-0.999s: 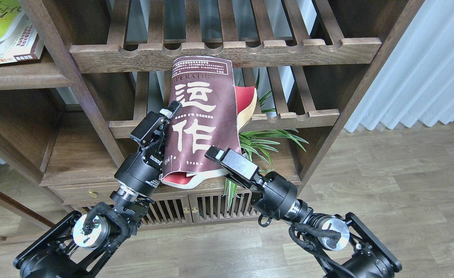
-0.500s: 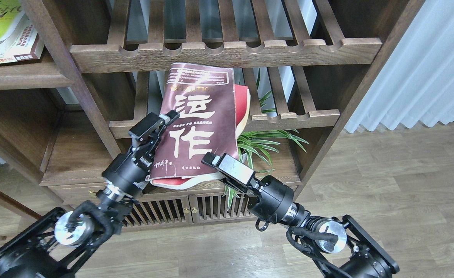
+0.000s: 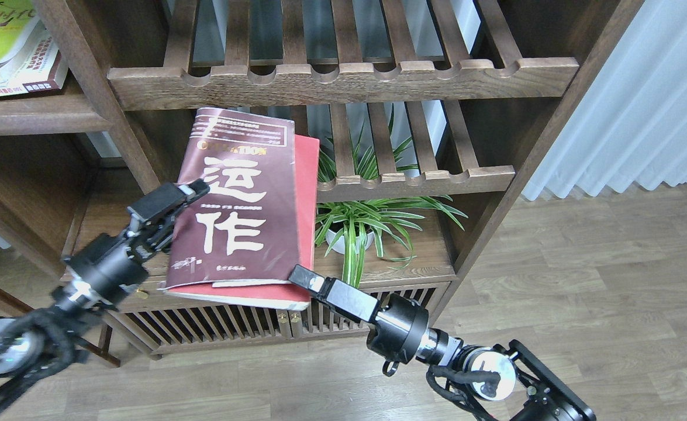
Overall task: Organize books on shelf
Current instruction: 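Carry the maroon book with the left gripper out of view beside the shelf, then place the maroon book on the side shelf with the left gripper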
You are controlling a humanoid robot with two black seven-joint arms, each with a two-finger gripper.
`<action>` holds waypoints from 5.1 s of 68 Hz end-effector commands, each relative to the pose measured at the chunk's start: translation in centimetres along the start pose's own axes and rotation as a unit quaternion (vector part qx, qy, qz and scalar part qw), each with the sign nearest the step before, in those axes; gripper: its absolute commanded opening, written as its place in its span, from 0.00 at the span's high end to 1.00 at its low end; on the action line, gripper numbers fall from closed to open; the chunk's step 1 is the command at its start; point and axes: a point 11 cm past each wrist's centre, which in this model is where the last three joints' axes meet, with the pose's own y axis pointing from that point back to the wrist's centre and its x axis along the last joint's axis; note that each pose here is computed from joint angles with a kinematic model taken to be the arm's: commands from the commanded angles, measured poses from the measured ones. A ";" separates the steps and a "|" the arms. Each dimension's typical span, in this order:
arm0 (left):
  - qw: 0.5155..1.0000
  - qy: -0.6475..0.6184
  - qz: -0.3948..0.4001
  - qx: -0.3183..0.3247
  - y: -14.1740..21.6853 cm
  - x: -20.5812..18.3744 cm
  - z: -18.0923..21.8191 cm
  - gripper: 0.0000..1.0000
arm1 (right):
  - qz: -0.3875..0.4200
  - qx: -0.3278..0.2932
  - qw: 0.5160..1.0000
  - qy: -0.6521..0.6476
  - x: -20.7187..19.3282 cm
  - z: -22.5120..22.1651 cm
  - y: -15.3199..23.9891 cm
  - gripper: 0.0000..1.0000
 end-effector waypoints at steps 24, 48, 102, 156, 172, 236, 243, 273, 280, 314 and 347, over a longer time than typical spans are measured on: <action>0.975 -0.175 0.118 0.072 7.3 -2.8 8.2 1.00 | 0.022 -0.004 1.000 -0.012 1.5 0.5 0.5 0.00; 0.932 -0.314 0.175 0.048 10.9 -10.0 15.9 1.00 | 0.029 -0.005 0.999 -0.012 2.0 0.3 0.6 0.00; 0.844 -0.457 0.261 -0.104 18.4 -20.8 27.8 0.99 | 0.037 -0.005 0.999 -0.010 2.5 -0.2 0.5 0.00; 0.894 -0.401 0.161 -0.115 12.1 -18.7 29.7 0.99 | 0.041 -0.004 0.999 -0.015 2.8 0.0 0.7 0.00; 0.900 -0.396 0.140 -0.121 10.1 -19.3 30.8 0.99 | 0.042 -0.003 0.999 -0.016 2.8 0.0 0.8 0.00; 0.915 -0.326 0.142 -0.192 5.1 -15.9 35.4 0.98 | 0.047 0.002 0.999 -0.022 3.1 0.3 1.3 0.00; 0.916 -0.323 0.140 -0.193 4.8 -15.9 35.5 0.82 | 0.047 0.002 0.999 -0.022 3.1 0.3 1.3 0.00; 0.902 -0.352 0.158 -0.192 5.0 -16.9 36.1 0.20 | 0.047 -0.001 0.999 -0.022 3.1 0.4 1.2 0.00; 0.896 -0.370 0.157 -0.188 4.6 -18.1 36.3 0.07 | 0.048 -0.001 0.999 -0.023 3.2 0.4 1.3 0.00; 0.881 -0.453 0.097 -0.097 -0.9 -22.3 31.8 0.01 | 0.048 0.001 0.999 -0.024 3.2 0.4 1.3 0.00; 0.840 -0.520 0.153 -0.035 3.6 -22.4 29.6 0.00 | 0.050 0.005 0.998 -0.025 3.3 0.2 1.5 0.00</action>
